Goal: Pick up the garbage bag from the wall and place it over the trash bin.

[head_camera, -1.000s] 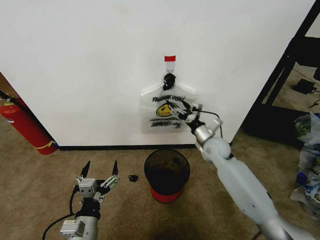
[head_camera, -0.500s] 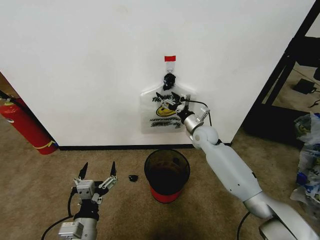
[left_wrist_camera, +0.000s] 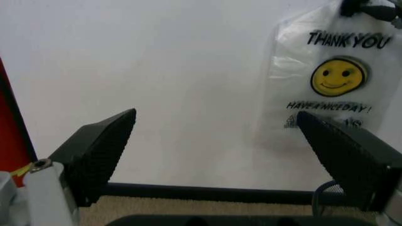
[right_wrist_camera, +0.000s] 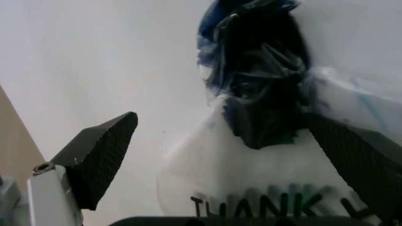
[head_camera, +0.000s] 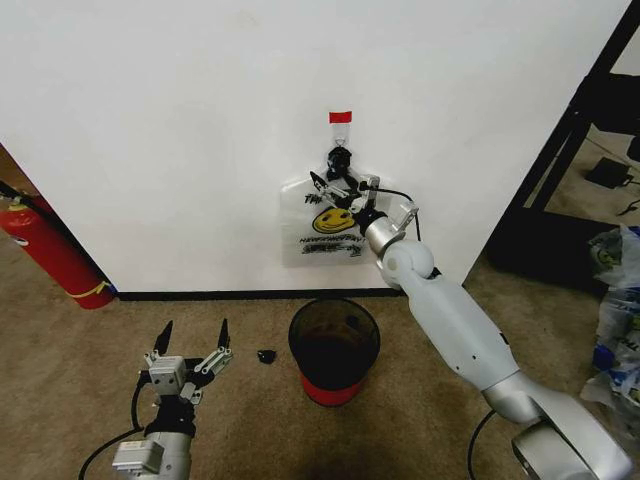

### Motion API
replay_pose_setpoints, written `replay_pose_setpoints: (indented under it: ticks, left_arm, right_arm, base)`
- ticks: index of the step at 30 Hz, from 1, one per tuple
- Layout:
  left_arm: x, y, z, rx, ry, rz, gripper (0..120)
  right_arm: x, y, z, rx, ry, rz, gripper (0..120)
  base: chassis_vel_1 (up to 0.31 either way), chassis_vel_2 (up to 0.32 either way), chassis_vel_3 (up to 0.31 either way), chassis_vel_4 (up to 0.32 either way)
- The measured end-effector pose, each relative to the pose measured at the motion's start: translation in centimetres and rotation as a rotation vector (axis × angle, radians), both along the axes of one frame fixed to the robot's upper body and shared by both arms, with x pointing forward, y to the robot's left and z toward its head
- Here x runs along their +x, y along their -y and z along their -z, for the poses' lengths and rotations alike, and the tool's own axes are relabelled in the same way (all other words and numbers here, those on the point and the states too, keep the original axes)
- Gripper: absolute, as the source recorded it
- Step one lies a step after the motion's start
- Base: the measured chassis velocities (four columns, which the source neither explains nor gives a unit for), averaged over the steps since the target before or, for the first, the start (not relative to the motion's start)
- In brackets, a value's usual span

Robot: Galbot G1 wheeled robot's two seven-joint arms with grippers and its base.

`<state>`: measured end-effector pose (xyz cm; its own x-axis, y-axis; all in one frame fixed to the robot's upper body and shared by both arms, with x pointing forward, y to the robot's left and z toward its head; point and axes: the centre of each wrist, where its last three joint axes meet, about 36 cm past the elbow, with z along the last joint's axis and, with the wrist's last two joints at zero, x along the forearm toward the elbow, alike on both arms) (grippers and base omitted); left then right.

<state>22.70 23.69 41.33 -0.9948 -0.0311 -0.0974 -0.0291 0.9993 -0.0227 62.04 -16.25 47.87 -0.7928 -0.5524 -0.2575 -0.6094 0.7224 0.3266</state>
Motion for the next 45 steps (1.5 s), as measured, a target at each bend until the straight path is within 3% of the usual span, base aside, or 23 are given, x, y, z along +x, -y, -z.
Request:
replay_pose_setpoints:
  ticks: [7,16,24,31,45]
  left_arm:
    - [-0.1,0.2,0.2,-0.008,-0.004,0.001,100]
    - [0.0,0.0,0.1,-0.01,-0.002,-0.003,100]
    - [0.0,-0.1,0.3,-0.015,-0.006,-0.01,100]
    - [0.1,0.2,0.5,-0.022,-0.009,-0.002,100]
    - [0.1,0.4,0.8,-0.026,-0.009,0.001,100]
  right_arm:
    - [0.0,0.9,0.4,-0.01,-0.025,0.012,100]
    - [0.4,-0.1,-0.3,0.003,-0.019,-0.004,99]
    - [0.0,-0.9,0.0,-0.001,-0.023,-0.024,84]
    - [-0.3,-0.3,0.1,-0.011,-0.024,-0.017,53]
    - [-1.2,0.1,1.1,-0.008,-0.047,-0.004,48]
  base:
    - [0.0,0.0,0.0,0.0]
    - [0.0,0.0,0.0,0.0]
    - [0.0,0.0,0.0,0.0]
    - [0.0,0.0,0.0,0.0]
    - [0.0,0.0,0.0,0.0]
